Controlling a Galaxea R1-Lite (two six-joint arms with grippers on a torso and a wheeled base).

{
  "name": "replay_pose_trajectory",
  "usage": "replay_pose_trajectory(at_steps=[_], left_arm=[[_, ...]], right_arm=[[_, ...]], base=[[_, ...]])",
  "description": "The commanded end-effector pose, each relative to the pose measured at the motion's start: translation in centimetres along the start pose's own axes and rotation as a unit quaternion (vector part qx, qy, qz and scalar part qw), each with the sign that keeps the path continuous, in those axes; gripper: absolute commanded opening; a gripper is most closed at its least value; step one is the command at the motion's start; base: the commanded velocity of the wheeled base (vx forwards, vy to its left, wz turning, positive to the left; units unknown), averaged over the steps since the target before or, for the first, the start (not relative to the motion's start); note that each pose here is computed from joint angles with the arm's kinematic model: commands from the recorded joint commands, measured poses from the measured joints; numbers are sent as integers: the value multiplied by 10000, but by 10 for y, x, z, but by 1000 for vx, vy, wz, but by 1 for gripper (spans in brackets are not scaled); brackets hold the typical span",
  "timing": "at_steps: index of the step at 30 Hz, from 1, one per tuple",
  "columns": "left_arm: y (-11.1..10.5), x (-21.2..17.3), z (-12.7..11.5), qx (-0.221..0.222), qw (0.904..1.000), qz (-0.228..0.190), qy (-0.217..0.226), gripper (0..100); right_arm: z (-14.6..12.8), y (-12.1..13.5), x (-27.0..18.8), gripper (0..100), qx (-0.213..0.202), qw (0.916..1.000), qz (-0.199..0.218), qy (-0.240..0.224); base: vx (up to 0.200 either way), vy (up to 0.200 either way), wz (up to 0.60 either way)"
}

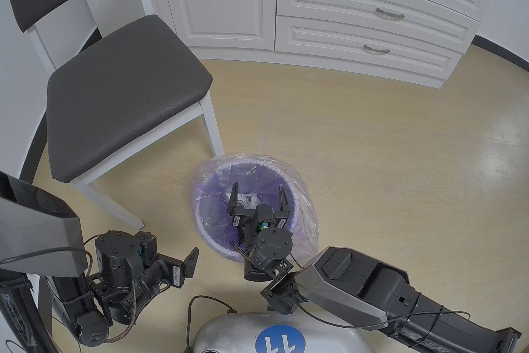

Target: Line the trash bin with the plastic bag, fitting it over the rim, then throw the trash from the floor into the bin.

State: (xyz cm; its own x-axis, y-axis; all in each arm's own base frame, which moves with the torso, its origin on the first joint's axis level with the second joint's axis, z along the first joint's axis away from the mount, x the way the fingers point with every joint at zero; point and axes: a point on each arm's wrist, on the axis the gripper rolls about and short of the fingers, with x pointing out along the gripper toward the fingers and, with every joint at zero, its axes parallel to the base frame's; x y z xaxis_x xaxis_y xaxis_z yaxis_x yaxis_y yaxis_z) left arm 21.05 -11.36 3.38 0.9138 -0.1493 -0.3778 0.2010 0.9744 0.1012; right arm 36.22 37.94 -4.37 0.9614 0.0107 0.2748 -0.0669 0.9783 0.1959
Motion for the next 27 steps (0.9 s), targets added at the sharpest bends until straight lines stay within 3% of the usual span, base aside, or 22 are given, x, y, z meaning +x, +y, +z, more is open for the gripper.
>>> replay_pose_trajectory(at_steps=[1, 7, 12, 15, 16, 19, 24, 25, 27], left_arm=[[0, 0, 0, 1, 10000, -1, 4, 100], [0, 0, 0, 1, 10000, -1, 4, 100], [0, 0, 1, -12, 10000, 5, -24, 100], [0, 1, 1, -15, 10000, 5, -31, 100], [1, 2, 2, -31, 10000, 33, -51, 100], [2, 4, 5, -68, 9999, 82, -113, 100], [5, 5, 6, -98, 9998, 138, -137, 100], [5, 3, 5, -85, 9998, 140, -100, 100], [6, 0, 5, -144, 9997, 153, -108, 100]], right_arm=[[1, 0, -1, 100, 55, 10000, 2, -60], [6, 2, 1, 100, 3, 10000, -9, -91], [62, 1, 14, 100, 98, 9996, -152, -198], [64, -1, 14, 100, 74, 9997, -158, -178], [84, -27, 18, 100, -268, 9991, -322, 41], [99, -55, 30, 100, -511, 9971, -552, 97], [109, -86, 34, 100, -869, 9927, -781, 284], [111, -104, 29, 100, -1209, 9878, -838, 504], [111, -125, 23, 100, -1477, 9824, -871, 744]], base=[[0, 0, 0], [0, 0, 0], [0, 0, 0], [0, 0, 0], [0, 0, 0], [0, 0, 0], [0, 0, 0], [0, 0, 0], [0, 0, 0]])
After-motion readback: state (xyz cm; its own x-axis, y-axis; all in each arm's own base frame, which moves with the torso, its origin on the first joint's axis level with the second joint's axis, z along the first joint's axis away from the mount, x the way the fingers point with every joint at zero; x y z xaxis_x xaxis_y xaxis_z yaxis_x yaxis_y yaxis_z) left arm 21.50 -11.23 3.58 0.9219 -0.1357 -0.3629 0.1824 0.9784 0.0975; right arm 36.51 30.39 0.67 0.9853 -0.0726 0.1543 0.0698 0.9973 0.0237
